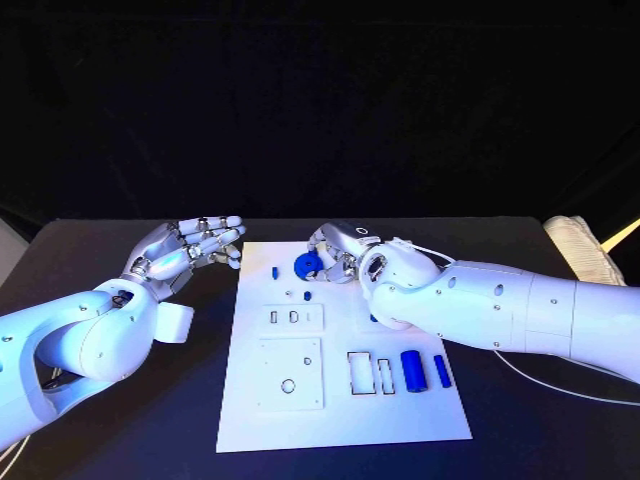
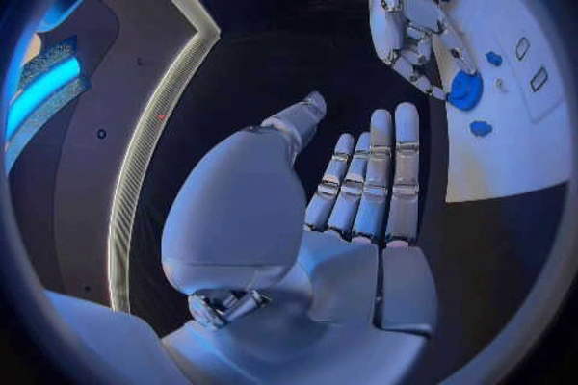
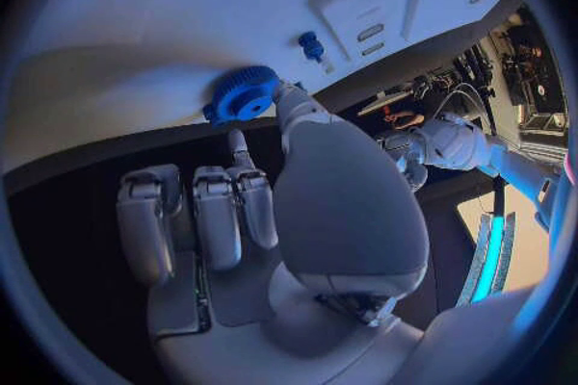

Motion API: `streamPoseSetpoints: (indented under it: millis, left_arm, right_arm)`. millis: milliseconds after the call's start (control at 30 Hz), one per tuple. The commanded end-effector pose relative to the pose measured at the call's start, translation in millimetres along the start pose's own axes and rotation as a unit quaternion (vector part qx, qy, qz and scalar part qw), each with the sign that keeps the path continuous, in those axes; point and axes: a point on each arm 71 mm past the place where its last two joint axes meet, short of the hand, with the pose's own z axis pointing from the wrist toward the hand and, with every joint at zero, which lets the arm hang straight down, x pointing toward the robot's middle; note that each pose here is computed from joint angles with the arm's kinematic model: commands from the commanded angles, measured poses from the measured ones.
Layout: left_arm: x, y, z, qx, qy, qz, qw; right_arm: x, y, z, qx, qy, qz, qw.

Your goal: Assemble the parts on the task board

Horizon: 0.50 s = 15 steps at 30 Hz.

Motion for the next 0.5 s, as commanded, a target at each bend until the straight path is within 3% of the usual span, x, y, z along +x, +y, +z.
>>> streamPoseSetpoints:
  millis: [33,300,500]
  left_arm:
    - [1.7,-1.0,0.5,0.004,0.009,-0.001,1.0]
    - [0.2,-1.2,-0.1,0.004,0.008,-0.001,1.0]
    - [0.6,-1.0,0.2,0.004,0.008,-0.001,1.0]
  right_arm:
    - [-2.0,-1.5,-5.2,-0.006,-0.001,0.008,1.0]
    - [-18.5,-18.3,-24.0,-0.001,-0.014,0.03,0.999]
    - [-22.0,-22.5,-27.3,0.002,-0.002,0.044,0.999]
